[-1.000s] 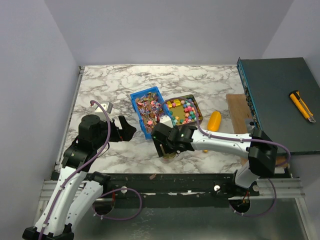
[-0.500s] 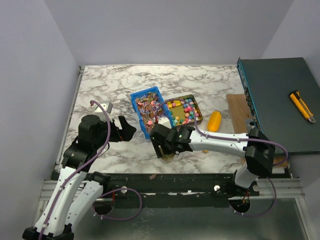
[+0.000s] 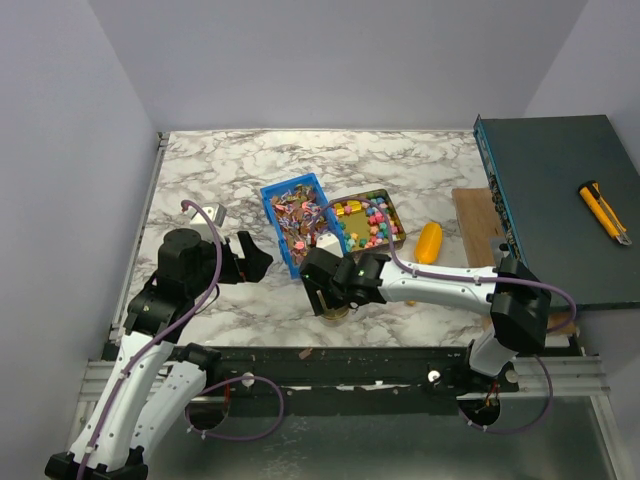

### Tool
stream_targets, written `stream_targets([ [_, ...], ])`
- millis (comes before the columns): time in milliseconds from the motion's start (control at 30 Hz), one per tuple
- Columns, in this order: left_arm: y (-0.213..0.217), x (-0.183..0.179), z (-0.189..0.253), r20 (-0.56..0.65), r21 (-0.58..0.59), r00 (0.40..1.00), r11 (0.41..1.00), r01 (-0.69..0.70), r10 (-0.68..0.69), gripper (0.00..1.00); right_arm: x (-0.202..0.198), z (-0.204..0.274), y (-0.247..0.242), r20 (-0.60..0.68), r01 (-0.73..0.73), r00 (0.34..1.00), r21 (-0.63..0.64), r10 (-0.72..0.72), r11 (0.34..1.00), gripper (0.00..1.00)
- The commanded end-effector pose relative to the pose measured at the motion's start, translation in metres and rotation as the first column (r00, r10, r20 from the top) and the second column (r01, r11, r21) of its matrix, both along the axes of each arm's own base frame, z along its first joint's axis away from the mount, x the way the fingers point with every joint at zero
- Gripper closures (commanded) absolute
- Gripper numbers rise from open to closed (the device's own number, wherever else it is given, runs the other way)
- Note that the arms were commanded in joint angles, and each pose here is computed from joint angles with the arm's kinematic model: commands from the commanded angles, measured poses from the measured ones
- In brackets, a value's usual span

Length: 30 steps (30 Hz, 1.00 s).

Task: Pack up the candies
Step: Close the bottle lid on the packing bottle.

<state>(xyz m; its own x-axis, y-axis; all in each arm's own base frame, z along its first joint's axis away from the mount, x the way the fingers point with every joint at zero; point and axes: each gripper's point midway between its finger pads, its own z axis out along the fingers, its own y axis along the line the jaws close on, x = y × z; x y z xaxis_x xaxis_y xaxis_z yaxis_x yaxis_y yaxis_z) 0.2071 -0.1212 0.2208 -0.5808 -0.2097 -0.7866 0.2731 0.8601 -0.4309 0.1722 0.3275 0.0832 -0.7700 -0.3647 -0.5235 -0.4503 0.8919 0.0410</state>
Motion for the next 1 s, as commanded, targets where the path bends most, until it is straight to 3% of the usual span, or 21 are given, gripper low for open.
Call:
stream_targets([
  [0, 0.002, 0.000, -0.007, -0.017, 0.017, 1.000, 1.000, -0.004, 0.005, 0.01, -0.006, -0.009, -0.013, -0.011, 0.021, 1.000, -0.040, -0.021, 0.999, 0.38],
  [733, 0.004, 0.000, -0.007, -0.015, 0.020, 1.000, 1.000, -0.011, 0.011, 0.01, 0.000, -0.004, -0.027, 0.042, 0.075, 0.996, -0.054, -0.072, 0.996, 0.38],
  [967, 0.004, 0.001, -0.007, -0.017, 0.020, 1.000, 1.000, -0.011, 0.011, 0.01, -0.006, -0.016, -0.019, 0.008, 0.053, 0.999, -0.042, -0.053, 0.998, 0.37],
])
